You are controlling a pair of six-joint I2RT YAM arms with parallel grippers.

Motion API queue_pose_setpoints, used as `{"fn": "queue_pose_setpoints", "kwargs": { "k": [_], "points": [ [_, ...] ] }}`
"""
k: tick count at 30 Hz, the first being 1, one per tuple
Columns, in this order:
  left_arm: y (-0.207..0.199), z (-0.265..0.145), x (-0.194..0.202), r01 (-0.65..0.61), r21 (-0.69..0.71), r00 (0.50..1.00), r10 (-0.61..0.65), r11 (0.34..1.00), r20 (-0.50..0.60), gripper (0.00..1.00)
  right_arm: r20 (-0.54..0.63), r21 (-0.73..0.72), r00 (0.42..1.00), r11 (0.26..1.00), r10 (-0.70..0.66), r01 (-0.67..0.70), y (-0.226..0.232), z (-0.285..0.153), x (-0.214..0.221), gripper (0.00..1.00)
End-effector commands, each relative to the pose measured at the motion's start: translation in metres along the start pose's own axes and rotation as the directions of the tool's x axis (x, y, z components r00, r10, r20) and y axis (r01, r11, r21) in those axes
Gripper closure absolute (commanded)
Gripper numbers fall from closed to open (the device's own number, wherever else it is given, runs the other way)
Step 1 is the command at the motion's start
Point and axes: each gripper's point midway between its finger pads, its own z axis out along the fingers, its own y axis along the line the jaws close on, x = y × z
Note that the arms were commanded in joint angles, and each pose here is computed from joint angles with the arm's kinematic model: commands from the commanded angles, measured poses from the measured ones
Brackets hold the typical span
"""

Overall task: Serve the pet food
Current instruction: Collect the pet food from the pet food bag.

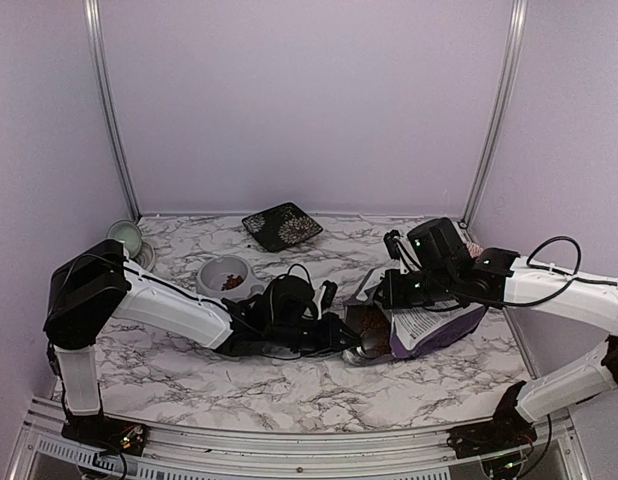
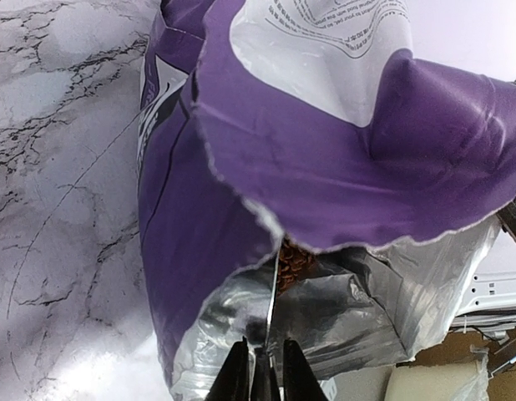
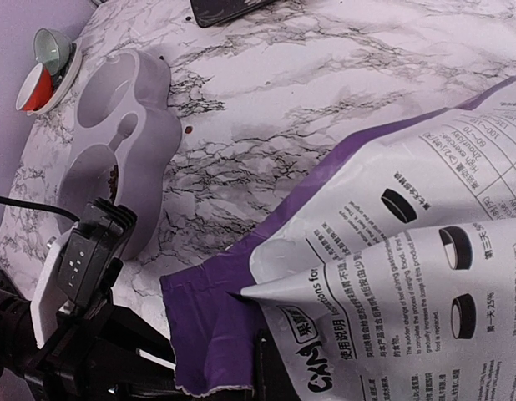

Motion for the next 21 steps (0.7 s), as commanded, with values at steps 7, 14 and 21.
{"fn": "queue_pose_setpoints", "kwargs": {
  "k": [7, 14, 21],
  "points": [
    [-0.036, -0.024, -0.015, 0.007, 0.13, 0.998, -0.014, 0.991, 0.053, 1.0, 0.074, 0.009, 0.997, 0.999, 0.03, -0.031, -0.002, -0.014, -0.018, 1.0],
    [-0.037, -0.038, -0.022, 0.021, 0.148, 0.996, -0.034, 0.989, 0.081, 1.0, 0.073, 0.012, 0.997, 0.999, 0.029, -0.03, -0.003, -0.014, -0.018, 1.0],
    [-0.033, -0.047, -0.029, 0.029, 0.148, 0.994, -0.045, 0.988, 0.102, 1.0, 0.074, 0.011, 0.997, 1.0, 0.028, -0.029, -0.002, -0.015, -0.019, 1.0]
  ]
}}
